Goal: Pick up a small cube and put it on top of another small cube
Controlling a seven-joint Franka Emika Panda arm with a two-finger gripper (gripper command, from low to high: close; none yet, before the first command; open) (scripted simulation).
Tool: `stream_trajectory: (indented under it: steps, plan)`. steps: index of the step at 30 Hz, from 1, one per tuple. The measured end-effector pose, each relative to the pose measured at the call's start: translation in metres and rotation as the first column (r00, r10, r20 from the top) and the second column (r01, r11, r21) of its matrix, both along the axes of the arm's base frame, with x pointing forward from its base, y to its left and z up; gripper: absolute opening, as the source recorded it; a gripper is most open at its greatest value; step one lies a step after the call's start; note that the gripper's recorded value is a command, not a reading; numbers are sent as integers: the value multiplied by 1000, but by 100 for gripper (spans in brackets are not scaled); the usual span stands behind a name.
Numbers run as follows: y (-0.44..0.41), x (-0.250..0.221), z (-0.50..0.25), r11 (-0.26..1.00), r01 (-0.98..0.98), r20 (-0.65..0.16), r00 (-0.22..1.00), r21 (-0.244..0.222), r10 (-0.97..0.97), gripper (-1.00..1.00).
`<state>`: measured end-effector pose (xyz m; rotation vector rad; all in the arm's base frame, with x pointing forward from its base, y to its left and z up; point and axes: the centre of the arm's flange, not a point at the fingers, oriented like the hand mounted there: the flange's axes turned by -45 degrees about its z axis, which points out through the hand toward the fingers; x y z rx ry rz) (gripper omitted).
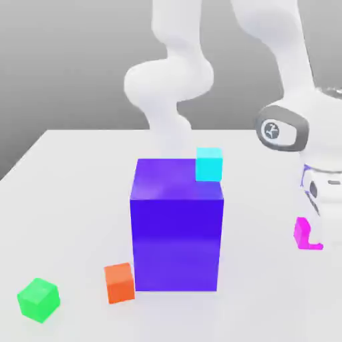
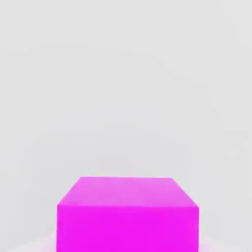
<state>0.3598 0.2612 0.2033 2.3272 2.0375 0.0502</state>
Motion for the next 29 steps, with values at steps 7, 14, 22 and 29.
stream_trajectory:
  steps: [7, 14, 22, 29]
  plan:
    - [-128, 100, 10, 978, 208, 7, 978, -22, -208, -100]
    - [-301, 133, 24, 903, 429, -9, 903, -31, -429, -100]
    - [-493, 73, 20, 748, 664, -51, 747, 9, -662, -100]
    - [-507, 65, -17, 731, 682, -56, 731, 14, -681, 100]
